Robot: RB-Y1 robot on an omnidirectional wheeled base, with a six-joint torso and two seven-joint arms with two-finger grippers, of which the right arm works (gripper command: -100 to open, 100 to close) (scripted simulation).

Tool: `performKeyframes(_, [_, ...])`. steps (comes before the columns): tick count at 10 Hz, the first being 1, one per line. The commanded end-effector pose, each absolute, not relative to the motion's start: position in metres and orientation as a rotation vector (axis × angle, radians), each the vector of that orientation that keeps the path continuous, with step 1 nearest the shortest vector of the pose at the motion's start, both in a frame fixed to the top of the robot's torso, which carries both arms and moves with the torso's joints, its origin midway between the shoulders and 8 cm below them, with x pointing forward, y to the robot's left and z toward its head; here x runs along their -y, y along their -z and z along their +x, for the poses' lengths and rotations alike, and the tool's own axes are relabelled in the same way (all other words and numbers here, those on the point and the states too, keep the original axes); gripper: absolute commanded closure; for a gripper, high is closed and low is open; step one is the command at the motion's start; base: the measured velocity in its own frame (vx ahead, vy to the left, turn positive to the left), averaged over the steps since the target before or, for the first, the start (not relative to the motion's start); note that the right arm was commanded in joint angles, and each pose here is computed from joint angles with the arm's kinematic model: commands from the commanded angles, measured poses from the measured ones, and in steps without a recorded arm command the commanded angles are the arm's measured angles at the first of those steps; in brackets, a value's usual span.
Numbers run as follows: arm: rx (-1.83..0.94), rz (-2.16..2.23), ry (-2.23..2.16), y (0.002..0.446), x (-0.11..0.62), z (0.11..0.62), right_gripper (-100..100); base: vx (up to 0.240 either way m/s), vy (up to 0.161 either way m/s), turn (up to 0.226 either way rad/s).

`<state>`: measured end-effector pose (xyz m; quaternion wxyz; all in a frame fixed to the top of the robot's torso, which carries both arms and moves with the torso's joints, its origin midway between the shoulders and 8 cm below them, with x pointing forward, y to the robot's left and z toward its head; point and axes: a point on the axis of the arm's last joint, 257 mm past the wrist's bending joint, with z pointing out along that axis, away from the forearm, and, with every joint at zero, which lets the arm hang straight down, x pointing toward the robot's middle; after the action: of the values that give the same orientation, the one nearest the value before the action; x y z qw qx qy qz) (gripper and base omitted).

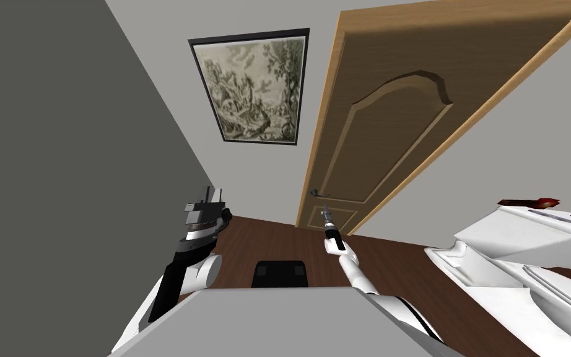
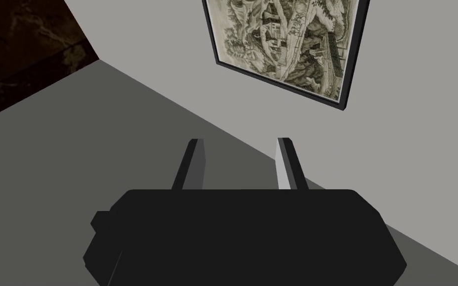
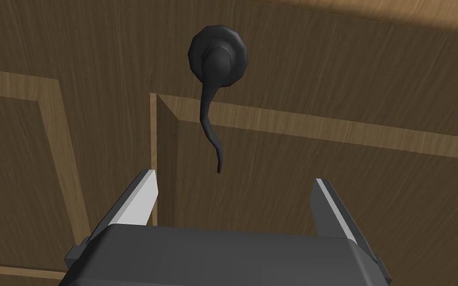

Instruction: Pull the door open

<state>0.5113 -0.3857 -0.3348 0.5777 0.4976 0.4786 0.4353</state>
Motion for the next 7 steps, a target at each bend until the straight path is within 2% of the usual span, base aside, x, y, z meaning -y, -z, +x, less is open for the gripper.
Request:
performKeyframes(1, [-1.120,1.178,-1.012,0.340,0.390,0.511,-100,0.042,-0.062,0.095])
performKeyframes(5, [-1.118,1.224,-0.987,0.354,0.403,0.510,-100,0.062,-0.068,0.119])
performKeyframes(7, [-1.109,1.225,-0.980,0.353,0.413,0.504,-100,0.077,-0.024,0.056])
